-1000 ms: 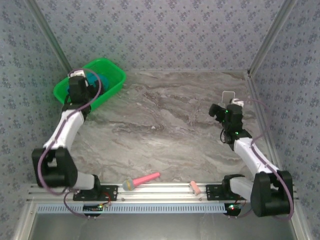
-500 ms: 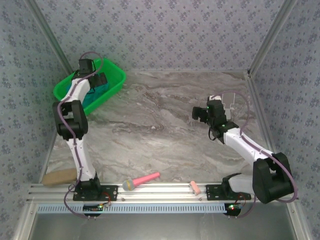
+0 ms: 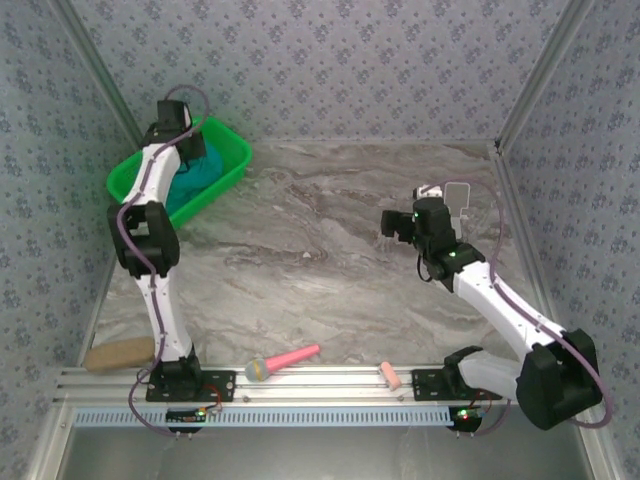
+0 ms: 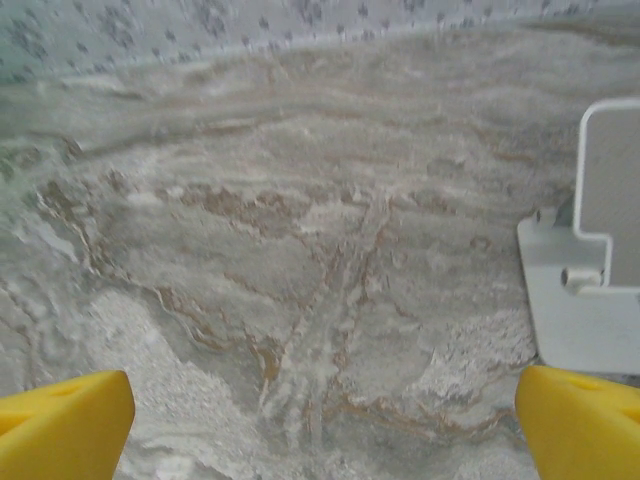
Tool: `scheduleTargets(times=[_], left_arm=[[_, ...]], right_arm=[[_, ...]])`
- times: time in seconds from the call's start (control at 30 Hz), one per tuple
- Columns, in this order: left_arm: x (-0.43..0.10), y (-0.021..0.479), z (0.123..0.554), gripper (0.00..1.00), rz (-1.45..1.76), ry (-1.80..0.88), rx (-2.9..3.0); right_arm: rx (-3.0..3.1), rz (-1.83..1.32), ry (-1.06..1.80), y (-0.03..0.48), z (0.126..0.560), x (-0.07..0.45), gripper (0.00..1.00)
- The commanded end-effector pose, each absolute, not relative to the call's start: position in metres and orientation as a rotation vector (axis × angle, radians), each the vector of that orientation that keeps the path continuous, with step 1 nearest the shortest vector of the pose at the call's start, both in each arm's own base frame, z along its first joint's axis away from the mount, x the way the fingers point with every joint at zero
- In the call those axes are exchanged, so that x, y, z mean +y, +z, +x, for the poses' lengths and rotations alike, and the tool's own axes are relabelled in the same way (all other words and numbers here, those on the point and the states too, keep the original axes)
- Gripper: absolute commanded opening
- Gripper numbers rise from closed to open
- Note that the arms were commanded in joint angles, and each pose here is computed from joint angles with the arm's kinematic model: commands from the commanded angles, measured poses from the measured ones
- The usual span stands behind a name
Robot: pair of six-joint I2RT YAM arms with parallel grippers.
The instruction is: Fold the inside-out t-shirt
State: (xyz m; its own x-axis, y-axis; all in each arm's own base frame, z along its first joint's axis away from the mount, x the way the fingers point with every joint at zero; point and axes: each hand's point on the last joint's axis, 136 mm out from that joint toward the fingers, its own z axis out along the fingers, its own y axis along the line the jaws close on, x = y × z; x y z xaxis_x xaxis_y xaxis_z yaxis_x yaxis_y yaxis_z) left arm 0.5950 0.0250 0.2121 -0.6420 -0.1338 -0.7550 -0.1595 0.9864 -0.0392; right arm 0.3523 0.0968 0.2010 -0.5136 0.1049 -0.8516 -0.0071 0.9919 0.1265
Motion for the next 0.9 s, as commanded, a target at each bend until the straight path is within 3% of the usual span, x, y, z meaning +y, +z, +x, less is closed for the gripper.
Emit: scheduleTargets(times=[0.0,0.13,0.27,0.33,0.43,0.53,0.7,0.87], left_arm=[[-0.031,0.387,0.57,0.0,-0.009,-0.052,1.917],[-0.109,0.461,0.515,0.0,0.238,-0.175,1.808],[-0.187,0.459,0.451,0.0,0.531,-0.349,1.781],[-0.198,0.422,0.438,0.18,0.553,-0.397,1.822],[-0.199,0.349,0.43,0.2,0.54,-0.443,1.915],[-0.186,0.278,0.421,0.41,0.506,-0.405,2.071],[-0.178,0.203,0.38,0.62,0.476,-0.477,2.299],[-0.18,0.167,0.344,0.69,0.33,-0.648,2.424]], right_arm=[[2.067,0.067,0.094,0.227,0.348,0.089,1.0],[2.046,0.117,0.066,0.238,0.343,0.078,1.0],[2.072,0.167,0.06,0.228,0.34,0.066,1.0],[2.11,0.184,0.083,0.219,0.339,0.065,1.0],[2.172,0.148,0.12,0.206,0.336,0.071,1.0],[2.263,0.121,0.12,0.19,0.332,0.075,1.0],[2.454,0.083,0.12,0.162,0.328,0.084,1.0],[2.583,-0.016,0.181,0.137,0.34,0.113,0.98]])
